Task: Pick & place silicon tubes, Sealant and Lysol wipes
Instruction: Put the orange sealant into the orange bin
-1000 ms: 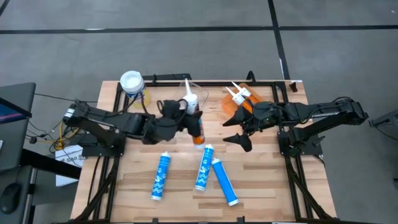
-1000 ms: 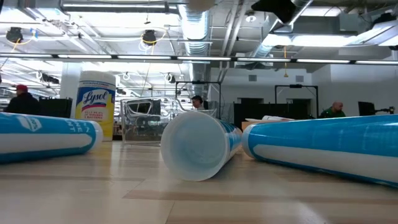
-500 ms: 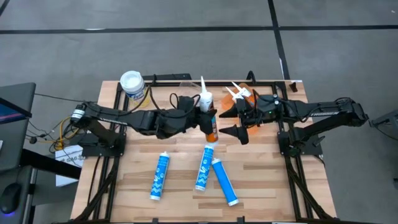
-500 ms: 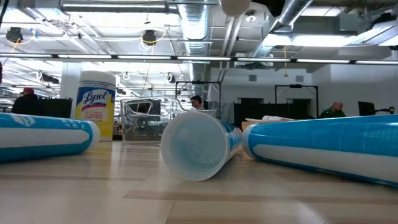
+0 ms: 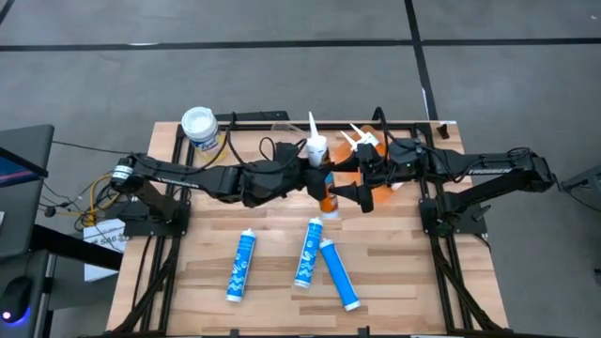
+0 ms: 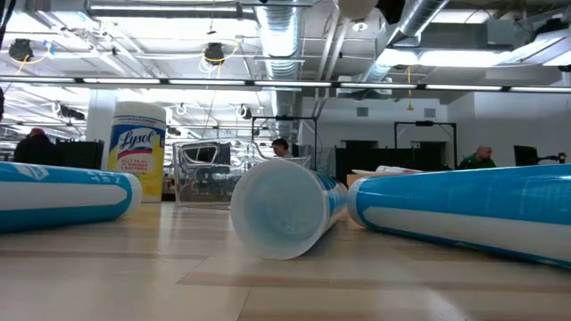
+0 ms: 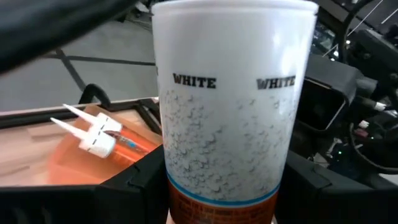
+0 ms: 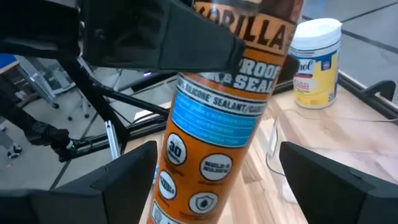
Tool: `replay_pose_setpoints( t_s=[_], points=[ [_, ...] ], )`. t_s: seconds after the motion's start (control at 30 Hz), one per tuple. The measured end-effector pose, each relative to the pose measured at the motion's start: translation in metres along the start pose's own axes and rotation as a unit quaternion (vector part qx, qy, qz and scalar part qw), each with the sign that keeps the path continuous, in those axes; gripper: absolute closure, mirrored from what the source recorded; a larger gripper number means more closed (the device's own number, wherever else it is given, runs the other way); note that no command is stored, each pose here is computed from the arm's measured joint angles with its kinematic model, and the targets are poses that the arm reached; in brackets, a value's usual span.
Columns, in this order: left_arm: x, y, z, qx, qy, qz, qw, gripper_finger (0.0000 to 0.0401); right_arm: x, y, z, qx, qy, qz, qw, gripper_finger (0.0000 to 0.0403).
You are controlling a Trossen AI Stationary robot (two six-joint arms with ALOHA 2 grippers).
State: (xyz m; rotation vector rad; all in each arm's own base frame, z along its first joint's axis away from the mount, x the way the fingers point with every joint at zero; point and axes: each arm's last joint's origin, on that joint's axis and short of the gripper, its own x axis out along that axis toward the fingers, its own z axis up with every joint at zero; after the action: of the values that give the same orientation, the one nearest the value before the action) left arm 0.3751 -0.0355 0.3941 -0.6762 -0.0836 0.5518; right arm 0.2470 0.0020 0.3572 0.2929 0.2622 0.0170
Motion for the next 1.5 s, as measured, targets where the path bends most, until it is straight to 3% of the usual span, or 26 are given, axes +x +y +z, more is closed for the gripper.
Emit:
replay_pose_setpoints(
  t_s=[0.27,0.73,0.9,1.13,1.5],
  points=[
    [0.000,-0.004,0.004,-0.006,-0.008,-0.024,1.000,0.0205,0.001,-0.002,0.002,0.002,-0.010,0.000,1.000,0.0074],
    [0.001,-0.003,0.005,0.002,-0.013,-0.026,1.000,0.0205,0.034,-0.006,-0.006,0.014,0.001,0.019,1.000,0.0079],
    [0.003,-0.001,0.005,0.007,-0.009,-0.020,1.000,0.0205,0.033,-0.006,-0.006,0.021,-0.002,0.015,1.000,0.0112],
    [0.004,0.002,0.006,0.015,0.002,-0.016,1.000,0.0187,0.034,-0.006,-0.007,0.034,0.000,0.011,0.999,0.0211],
    [0.004,0.001,0.005,0.020,0.012,-0.027,0.999,0.0176,0.033,-0.007,-0.006,0.027,-0.004,-0.003,1.000,0.0214]
  ],
)
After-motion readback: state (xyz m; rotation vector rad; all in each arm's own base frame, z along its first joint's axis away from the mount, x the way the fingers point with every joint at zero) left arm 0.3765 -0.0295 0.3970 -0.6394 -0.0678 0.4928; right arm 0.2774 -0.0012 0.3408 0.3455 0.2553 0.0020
